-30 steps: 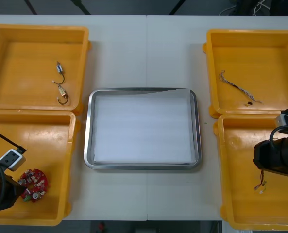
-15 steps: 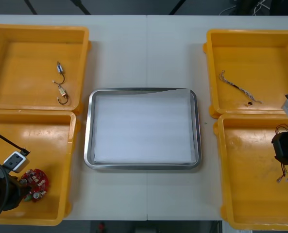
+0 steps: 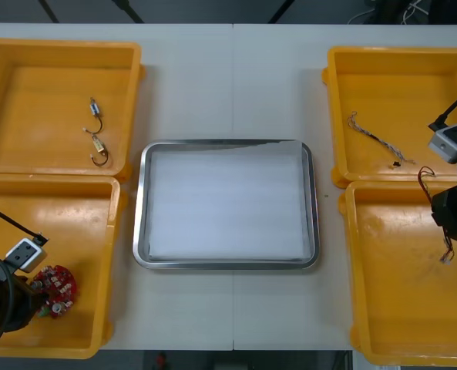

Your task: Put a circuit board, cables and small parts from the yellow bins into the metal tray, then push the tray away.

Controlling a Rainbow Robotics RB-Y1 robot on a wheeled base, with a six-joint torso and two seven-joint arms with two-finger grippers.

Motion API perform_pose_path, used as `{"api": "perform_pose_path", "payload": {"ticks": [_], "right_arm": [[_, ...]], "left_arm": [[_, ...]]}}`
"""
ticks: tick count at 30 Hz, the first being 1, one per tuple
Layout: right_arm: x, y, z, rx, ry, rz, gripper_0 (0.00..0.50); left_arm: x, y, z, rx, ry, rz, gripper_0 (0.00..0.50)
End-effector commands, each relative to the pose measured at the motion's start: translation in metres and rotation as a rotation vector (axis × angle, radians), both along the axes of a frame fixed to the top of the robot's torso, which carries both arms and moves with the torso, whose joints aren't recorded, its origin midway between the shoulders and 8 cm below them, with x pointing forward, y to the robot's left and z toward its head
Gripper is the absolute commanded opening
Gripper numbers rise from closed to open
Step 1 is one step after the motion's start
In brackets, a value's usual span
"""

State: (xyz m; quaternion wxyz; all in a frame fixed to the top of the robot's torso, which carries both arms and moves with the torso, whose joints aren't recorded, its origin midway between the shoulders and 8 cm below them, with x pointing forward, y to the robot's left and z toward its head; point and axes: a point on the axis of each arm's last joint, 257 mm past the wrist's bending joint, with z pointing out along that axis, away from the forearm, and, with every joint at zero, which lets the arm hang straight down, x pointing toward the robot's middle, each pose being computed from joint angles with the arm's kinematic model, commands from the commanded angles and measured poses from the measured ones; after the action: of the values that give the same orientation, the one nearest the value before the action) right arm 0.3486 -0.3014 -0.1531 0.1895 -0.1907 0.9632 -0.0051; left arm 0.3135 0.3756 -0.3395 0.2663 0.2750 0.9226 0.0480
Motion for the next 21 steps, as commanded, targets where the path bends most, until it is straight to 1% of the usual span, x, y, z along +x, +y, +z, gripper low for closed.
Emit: {"api": "perform_pose_path", "payload": {"ticks": [1, 3, 4, 10, 12, 21], "right_arm": [[0.015, -0.011, 0.030, -0.051, -0.053, 0.055, 0.000], [0.019, -0.010, 0.034, -0.048, -0.059, 0.058, 0.000], [0.019, -0.010, 0.034, -0.046, -0.057, 0.058, 0.000], [0.021, -0.013, 0.035, -0.051, -0.062, 0.052, 0.000], [0.022, -0.012, 0.038, -0.053, -0.067, 0.055, 0.000], [0.024, -0.012, 0.039, -0.059, -0.070, 0.055, 0.000]], "left_arm": [[0.014, 0.001, 0.018, 0.113, -0.056, -0.165, 0.500], [0.017, 0.000, 0.021, 0.128, -0.073, -0.182, 0.500], [0.017, 0.000, 0.021, 0.131, -0.072, -0.184, 0.500], [0.022, -0.002, 0.025, 0.131, -0.096, -0.202, 0.500], [0.024, -0.002, 0.028, 0.143, -0.107, -0.216, 0.500], [0.028, -0.006, 0.032, 0.161, -0.125, -0.247, 0.500]]}}
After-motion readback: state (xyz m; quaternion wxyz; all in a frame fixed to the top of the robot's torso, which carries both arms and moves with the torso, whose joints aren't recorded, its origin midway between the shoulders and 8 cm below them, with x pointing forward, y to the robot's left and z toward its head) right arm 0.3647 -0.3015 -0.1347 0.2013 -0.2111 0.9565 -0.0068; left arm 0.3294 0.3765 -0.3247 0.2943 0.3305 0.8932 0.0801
